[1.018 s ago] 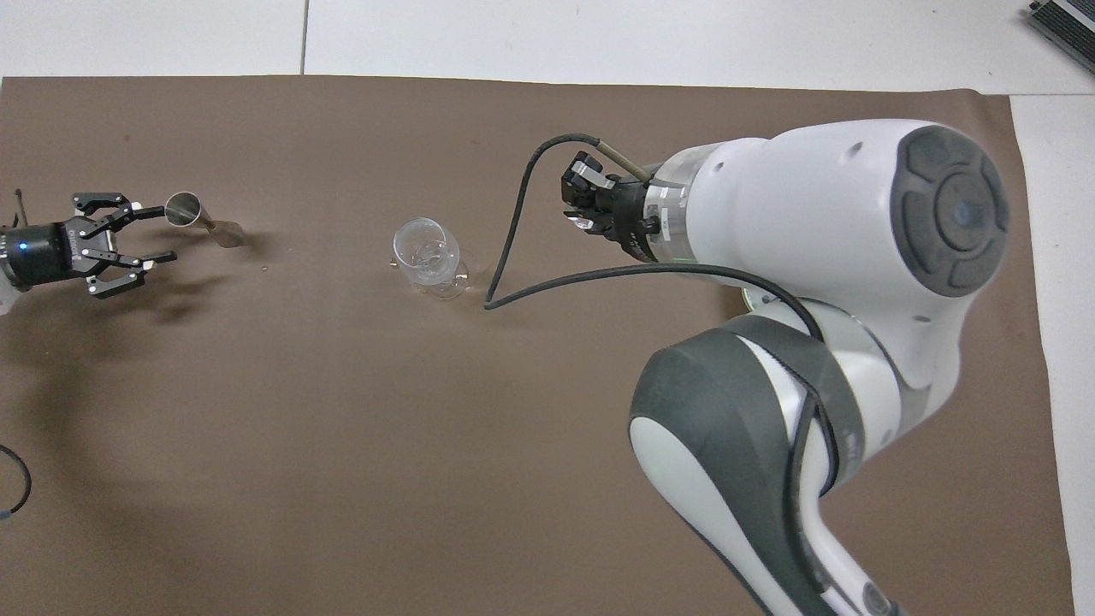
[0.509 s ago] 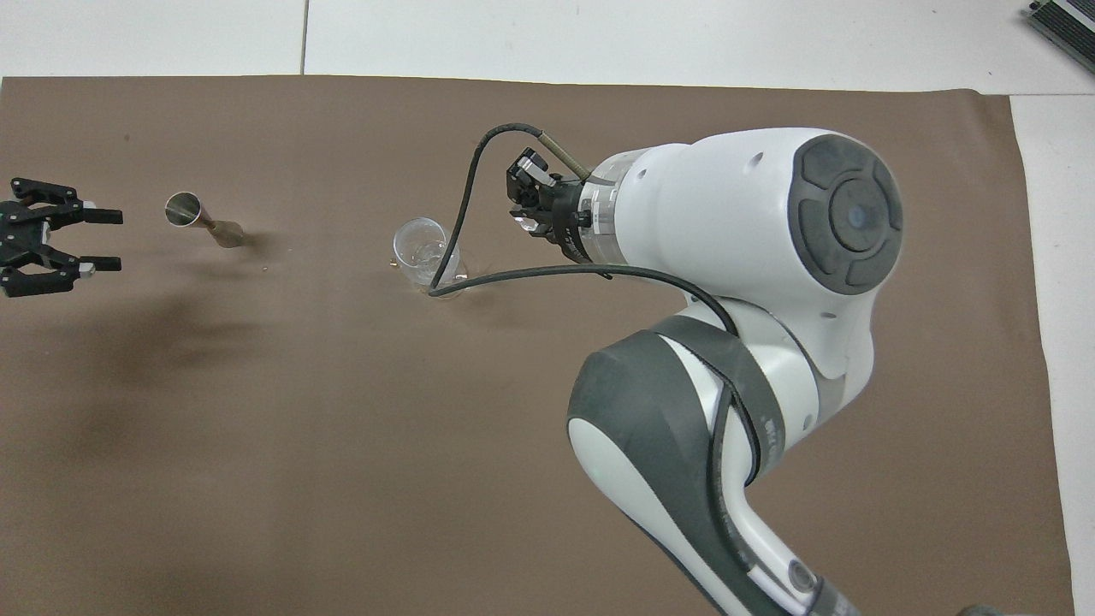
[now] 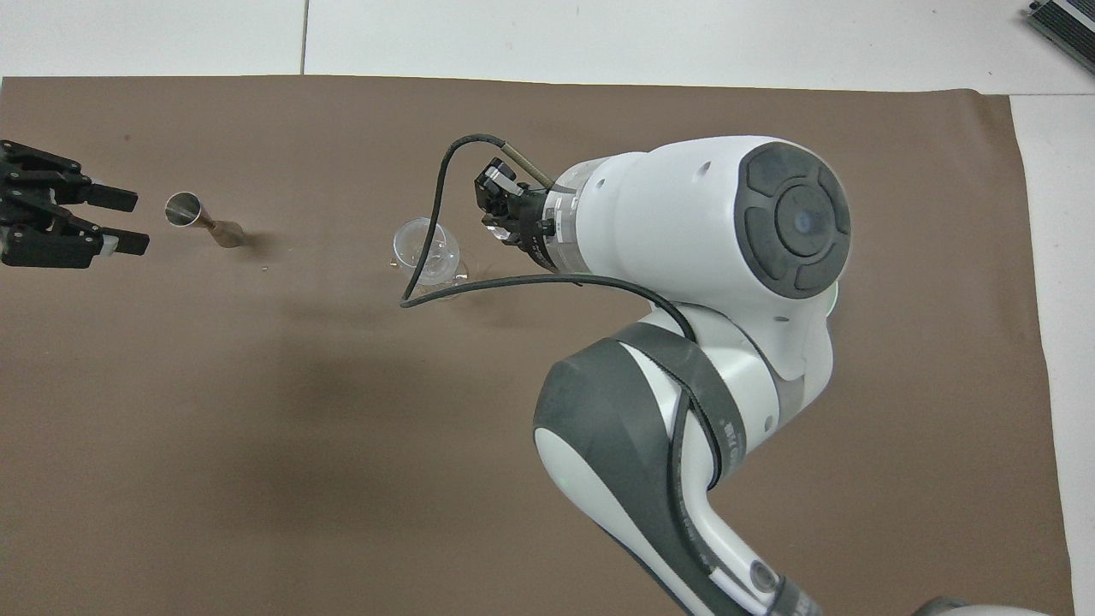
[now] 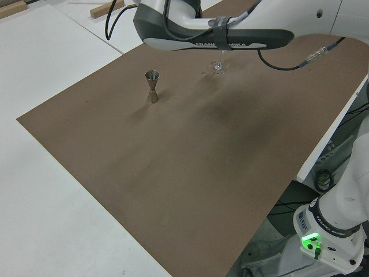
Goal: Pour wine and add ice with both arms
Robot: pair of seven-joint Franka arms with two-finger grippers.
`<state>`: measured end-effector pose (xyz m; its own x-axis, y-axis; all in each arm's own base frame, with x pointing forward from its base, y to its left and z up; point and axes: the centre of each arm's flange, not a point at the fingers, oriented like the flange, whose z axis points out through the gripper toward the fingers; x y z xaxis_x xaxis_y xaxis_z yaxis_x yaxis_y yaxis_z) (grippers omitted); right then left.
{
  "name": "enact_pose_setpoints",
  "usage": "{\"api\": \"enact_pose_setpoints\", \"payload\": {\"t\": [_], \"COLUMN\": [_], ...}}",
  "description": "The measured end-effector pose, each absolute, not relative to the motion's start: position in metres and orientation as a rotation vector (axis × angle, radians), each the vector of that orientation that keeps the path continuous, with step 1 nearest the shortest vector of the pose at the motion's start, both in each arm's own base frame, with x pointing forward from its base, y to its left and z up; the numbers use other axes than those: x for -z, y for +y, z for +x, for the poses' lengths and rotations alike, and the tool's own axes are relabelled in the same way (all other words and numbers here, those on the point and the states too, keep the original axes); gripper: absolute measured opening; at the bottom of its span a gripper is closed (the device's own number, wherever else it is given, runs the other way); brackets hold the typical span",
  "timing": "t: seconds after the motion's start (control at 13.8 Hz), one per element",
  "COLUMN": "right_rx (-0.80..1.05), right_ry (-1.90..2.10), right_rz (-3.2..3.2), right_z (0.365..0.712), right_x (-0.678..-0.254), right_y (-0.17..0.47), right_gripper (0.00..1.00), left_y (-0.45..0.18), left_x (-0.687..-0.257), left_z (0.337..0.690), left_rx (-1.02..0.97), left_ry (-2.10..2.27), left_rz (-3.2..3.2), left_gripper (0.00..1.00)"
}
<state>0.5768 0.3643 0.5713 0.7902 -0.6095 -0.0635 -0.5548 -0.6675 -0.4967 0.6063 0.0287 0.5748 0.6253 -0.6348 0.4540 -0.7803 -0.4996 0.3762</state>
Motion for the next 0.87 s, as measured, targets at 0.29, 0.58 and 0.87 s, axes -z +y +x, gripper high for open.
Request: {"api": "enact_pose_setpoints", "payload": {"t": [0.29, 0.58, 0.87], "right_rx": [0.094, 0.126, 0.165], "right_ry": [0.839, 0.833, 0.799], "right_rz": [-2.479, -2.446, -2.462], "right_z": [0.569, 0.585, 0.586], "right_x": [-0.552, -0.541, -0.531], "right_y": [0.408, 0.418, 0.431], "right_gripper": [0.23, 0.23, 0.23], "left_y": [-0.015, -0.036, -0.036], "left_x": [-0.595, -0.622, -0.636], "left_z": [0.595, 0.577, 0.567], "left_rx": [-0.156, -0.076, -0.055], "left_ry": [-0.867, -0.568, -0.216], "left_rz": [2.601, 2.909, 3.048], "left_gripper": [0.71, 0.78, 0.89]}}
